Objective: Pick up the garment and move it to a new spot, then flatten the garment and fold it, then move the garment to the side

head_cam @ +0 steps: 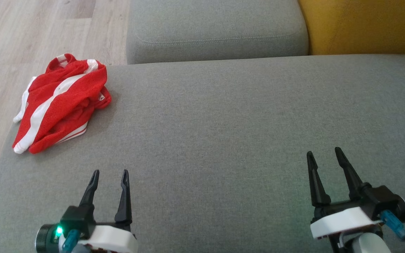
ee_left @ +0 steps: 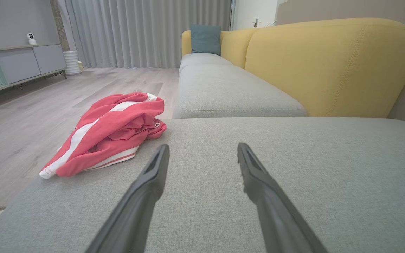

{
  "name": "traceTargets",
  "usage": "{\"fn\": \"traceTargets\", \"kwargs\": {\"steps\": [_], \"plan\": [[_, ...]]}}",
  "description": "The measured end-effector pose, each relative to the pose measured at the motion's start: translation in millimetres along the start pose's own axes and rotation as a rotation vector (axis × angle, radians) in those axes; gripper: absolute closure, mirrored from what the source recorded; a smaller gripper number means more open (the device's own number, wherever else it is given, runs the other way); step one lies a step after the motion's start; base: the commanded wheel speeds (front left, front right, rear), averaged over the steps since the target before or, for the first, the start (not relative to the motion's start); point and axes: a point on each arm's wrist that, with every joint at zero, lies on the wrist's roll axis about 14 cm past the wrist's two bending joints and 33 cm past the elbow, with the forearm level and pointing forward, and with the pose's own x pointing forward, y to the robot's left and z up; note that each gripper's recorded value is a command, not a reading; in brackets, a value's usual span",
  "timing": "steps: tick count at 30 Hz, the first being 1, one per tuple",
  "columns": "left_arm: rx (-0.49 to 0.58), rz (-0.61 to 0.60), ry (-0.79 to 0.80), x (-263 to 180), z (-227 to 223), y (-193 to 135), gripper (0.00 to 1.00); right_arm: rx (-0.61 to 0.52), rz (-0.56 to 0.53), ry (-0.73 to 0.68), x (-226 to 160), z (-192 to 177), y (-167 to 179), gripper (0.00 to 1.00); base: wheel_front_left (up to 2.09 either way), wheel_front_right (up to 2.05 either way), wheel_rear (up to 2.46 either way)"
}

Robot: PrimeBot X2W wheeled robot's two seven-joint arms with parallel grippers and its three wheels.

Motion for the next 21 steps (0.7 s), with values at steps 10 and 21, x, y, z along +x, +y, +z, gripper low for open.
{"fn": "traceTargets", "kwargs": {"steps": [10,21], "plan": [[0.004,0.000,0.009,0.2,-2.7,0.2,0.00,-0.008,-0.001,0.015,-0.2,-4.8,-0.8,0.00,0.00,0.00,0.00],[0.004,0.001,0.014,0.1,-4.5,0.5,0.00,-0.008,-0.001,0.019,-0.2,-6.0,-0.9,0.00,0.00,0.00,0.00]]}}
